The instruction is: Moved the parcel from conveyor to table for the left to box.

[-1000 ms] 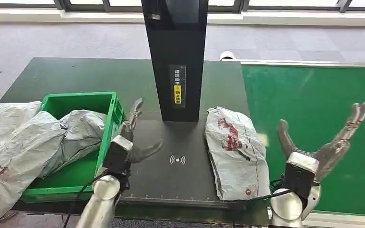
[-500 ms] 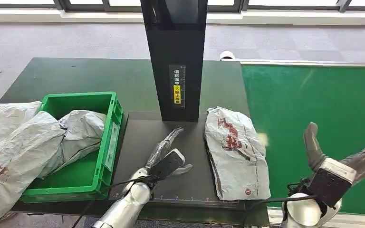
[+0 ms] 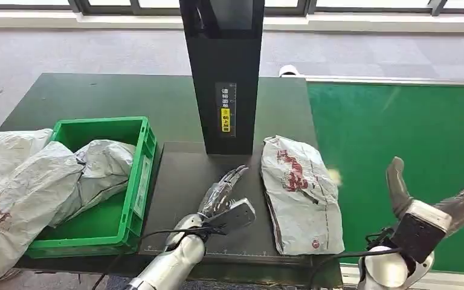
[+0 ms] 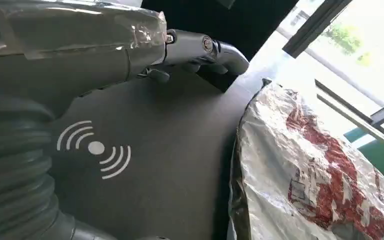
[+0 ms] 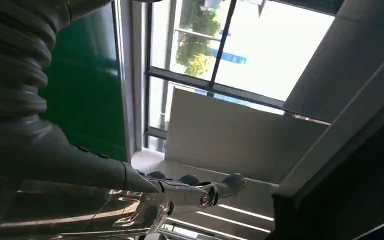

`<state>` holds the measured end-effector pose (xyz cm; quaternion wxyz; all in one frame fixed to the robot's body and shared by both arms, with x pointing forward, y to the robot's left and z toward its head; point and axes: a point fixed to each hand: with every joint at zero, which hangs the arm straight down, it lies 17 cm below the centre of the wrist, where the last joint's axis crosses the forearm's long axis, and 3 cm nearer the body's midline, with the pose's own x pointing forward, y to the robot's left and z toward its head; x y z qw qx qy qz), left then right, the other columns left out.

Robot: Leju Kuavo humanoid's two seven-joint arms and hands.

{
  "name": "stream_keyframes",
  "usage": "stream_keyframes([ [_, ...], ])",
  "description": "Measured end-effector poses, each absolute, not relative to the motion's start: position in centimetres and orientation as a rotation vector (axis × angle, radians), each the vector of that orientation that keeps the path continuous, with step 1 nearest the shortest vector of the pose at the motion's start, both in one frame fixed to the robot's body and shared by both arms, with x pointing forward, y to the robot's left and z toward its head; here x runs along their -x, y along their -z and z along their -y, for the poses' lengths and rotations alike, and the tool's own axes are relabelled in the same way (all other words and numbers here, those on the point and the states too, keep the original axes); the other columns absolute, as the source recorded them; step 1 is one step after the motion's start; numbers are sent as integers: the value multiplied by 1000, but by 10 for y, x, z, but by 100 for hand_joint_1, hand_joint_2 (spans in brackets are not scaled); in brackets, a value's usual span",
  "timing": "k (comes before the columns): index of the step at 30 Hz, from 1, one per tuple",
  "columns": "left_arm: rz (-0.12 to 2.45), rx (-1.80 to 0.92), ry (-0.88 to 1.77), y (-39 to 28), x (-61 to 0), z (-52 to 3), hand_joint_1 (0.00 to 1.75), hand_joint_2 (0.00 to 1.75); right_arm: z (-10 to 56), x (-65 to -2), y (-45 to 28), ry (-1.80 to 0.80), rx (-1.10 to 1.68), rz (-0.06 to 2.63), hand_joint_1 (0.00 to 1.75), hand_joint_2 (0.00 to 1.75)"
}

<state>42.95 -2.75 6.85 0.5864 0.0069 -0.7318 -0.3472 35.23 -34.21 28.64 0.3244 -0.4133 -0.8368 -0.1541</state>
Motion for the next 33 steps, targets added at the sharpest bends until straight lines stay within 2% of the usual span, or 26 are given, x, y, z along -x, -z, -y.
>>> stream_keyframes([
  [33,2000,-73,867,-162,-422,70,0,175,341,-357,-278,403,1067,2176,0,175],
])
